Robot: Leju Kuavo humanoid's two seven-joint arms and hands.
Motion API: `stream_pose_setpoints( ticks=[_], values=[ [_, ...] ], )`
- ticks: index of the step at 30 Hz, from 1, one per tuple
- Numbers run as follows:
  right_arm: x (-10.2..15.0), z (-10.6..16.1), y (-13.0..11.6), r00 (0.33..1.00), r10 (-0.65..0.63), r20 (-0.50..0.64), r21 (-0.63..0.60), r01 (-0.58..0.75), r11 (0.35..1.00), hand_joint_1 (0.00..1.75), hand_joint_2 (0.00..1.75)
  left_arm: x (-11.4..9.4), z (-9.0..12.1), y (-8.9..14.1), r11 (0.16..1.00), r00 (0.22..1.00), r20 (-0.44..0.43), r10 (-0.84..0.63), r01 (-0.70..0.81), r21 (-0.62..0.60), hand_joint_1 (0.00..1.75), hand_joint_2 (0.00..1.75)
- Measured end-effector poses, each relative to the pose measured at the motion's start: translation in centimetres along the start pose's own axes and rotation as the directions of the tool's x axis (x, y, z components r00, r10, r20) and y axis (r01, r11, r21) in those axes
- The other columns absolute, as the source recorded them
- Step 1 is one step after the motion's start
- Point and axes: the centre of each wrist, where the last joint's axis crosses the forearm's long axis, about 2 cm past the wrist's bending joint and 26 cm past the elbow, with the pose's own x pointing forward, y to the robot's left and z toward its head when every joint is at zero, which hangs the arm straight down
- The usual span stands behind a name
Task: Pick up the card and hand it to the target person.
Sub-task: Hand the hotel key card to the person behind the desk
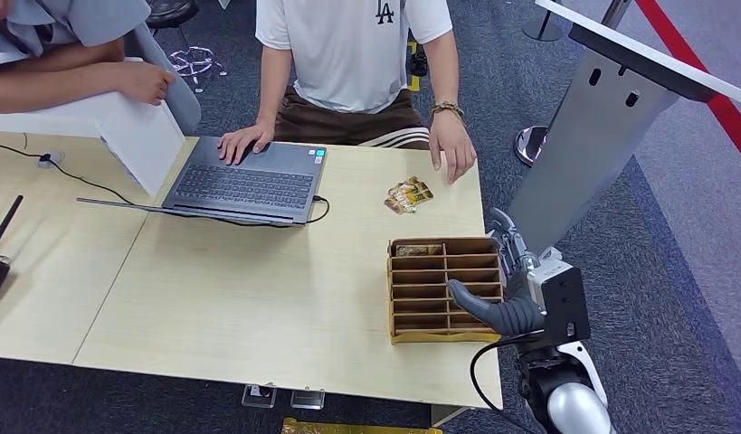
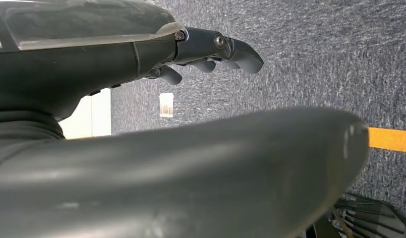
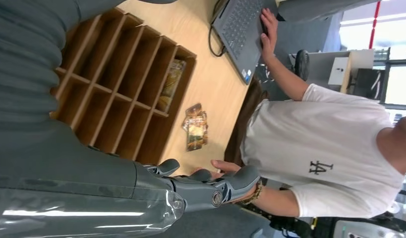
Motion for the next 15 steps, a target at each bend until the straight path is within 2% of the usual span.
stream_pose_setpoints(
  ticks=[7, 15],
  values=[
    [-0.9, 2.4, -1.5, 0.996, -0.021, -0.091, -0.004, 0.02, 1.0, 0.0, 1.75, 0.0, 0.0, 0.1, 1.0, 1.0, 0.001, 0.007, -0.007, 0.004, 0.0, 0.0],
    [-2.1, 4.7, -2.1, 0.97, -0.147, -0.192, 0.029, 0.156, 0.987, 0.0, 1.75, 0.1, 0.0, 0.1, 1.0, 1.0, 0.008, 0.009, -0.009, 0.007, 0.0, 0.0]
  ],
)
